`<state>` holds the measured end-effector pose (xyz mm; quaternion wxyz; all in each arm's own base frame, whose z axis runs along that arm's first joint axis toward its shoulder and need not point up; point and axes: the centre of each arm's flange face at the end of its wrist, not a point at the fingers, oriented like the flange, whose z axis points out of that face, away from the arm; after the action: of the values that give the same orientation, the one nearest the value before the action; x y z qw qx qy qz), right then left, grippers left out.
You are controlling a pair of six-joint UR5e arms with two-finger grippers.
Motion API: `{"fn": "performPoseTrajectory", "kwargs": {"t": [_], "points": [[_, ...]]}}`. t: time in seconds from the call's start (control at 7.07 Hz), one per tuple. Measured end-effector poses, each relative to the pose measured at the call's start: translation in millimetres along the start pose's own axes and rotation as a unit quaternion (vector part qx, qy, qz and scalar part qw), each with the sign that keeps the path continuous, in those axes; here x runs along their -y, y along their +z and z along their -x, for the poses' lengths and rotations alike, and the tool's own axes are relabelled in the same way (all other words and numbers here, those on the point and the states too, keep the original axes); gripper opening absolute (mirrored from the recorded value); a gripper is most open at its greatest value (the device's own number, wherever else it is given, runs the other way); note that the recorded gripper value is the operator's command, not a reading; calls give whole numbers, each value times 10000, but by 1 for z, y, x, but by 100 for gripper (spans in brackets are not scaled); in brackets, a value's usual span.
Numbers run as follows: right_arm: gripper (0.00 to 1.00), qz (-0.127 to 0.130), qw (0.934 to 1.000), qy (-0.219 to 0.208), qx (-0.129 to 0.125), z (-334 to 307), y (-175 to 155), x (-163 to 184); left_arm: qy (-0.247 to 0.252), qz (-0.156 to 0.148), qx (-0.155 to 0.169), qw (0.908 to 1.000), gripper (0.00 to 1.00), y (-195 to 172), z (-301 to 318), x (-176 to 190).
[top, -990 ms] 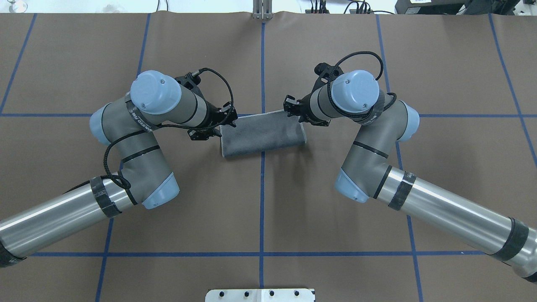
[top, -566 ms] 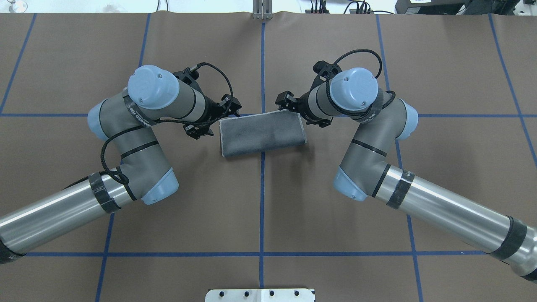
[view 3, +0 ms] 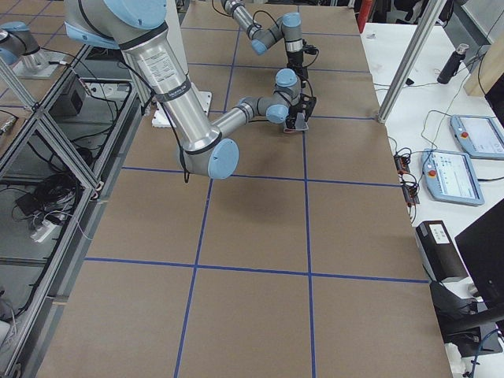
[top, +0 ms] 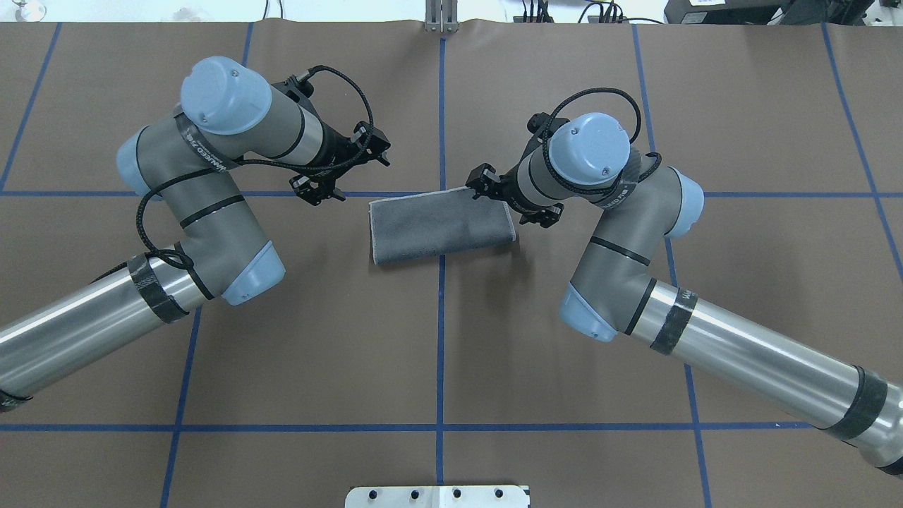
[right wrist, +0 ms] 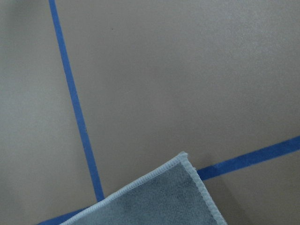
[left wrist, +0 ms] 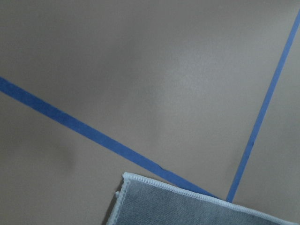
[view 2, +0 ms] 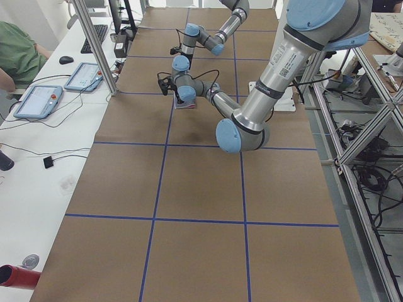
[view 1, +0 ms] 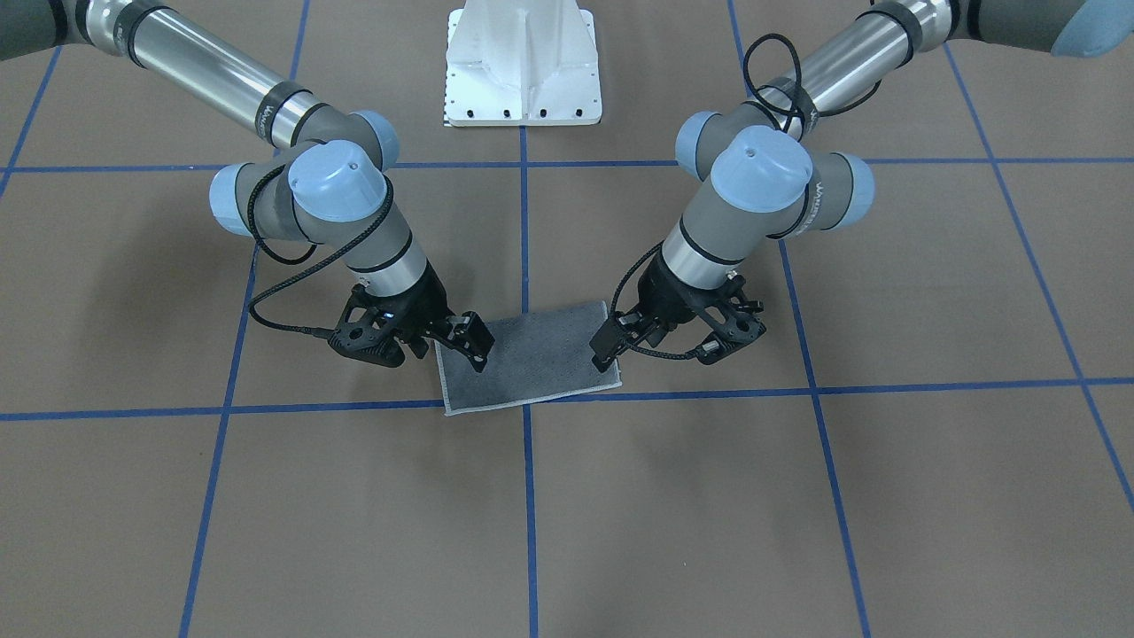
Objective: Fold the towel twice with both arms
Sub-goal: 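Grasp the folded towel's end with the right gripper and lift it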
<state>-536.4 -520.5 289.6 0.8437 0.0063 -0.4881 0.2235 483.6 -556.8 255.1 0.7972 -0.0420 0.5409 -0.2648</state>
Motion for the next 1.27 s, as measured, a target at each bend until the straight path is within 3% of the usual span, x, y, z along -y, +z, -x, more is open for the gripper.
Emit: {"fn": "performPoseTrajectory", "kwargs": {"t": [0.28, 0.57, 0.71, 0.85, 0.99, 1.13, 1.27], "points": [[99, 183, 9997, 37, -168, -4, 1, -7, -16, 23, -3, 10000, 100, -3, -1, 3], [92, 314, 9992, 42, -228, -8, 4, -12, -21, 60, 2, 10000, 100, -4, 0, 3], [80, 351, 9991, 40, -249, -10, 5, -14, -24, 76, 7, 10000, 100, -4, 0, 3], [57, 373, 9989, 38, -274, -12, 8, -16, -24, 83, 7, 10000, 100, -4, 0, 3], [19, 381, 9988, 39, -290, -14, 9, -17, -24, 85, 5, 10000, 100, -4, 0, 3], [0, 388, 9988, 28, -290, -15, 9, -17, -22, 86, 2, 10000, 100, -4, 0, 3], [0, 420, 9987, 0, -280, -17, 9, -18, -24, 81, -4, 10000, 99, -5, -1, 4]]}}
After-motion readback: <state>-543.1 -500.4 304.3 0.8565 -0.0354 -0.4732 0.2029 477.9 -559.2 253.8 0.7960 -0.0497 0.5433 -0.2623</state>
